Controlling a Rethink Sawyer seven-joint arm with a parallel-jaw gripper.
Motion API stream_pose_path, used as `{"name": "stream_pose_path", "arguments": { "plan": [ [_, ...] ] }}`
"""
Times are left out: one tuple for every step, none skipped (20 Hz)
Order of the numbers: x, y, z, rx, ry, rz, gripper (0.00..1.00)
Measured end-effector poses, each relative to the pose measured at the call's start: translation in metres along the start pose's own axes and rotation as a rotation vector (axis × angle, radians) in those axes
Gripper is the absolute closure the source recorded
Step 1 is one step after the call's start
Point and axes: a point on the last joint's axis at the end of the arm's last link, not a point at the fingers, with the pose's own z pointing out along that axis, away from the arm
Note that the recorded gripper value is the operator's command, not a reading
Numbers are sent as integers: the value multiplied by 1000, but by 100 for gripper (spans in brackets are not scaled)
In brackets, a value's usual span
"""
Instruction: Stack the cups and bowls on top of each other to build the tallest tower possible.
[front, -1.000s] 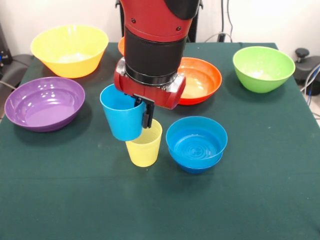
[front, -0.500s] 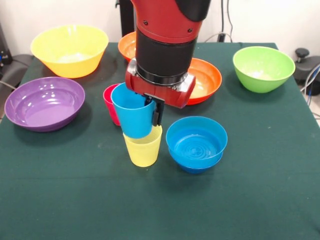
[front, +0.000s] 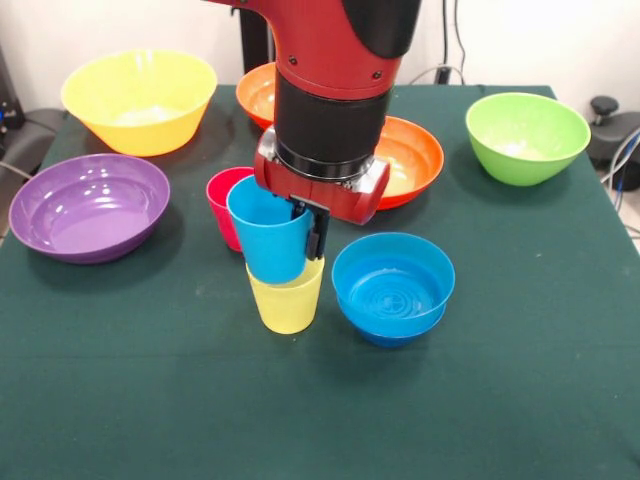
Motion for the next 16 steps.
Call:
{"name": "stream_pose_path", "arguments": {
  "plan": [
    [0, 0, 1, -1, -4, 2, 100],
    [0, 0, 2, -5, -10, 6, 100],
    [1, 0, 3, -7, -14, 8, 100],
    [1, 0, 3, -8, -16, 9, 100],
    [1, 0, 4, -8, -20, 10, 100],
    [0, 0, 5, -9, -31, 12, 100],
    [0, -1, 6, -9, -37, 12, 100],
    [0, -1, 6, -9, -39, 13, 100],
    [0, -2, 9, -7, -45, 15, 100],
    [0, -2, 10, -6, -47, 16, 100],
    [1, -3, 12, -5, -48, 18, 100],
    [1, -3, 13, -4, -48, 18, 100],
    [3, -3, 16, -3, -46, 21, 100],
    [5, -2, 17, -2, -42, 22, 100],
    [7, -2, 18, -2, -39, 23, 100],
    [9, -1, 18, -1, -35, 24, 100]
  ]
}}
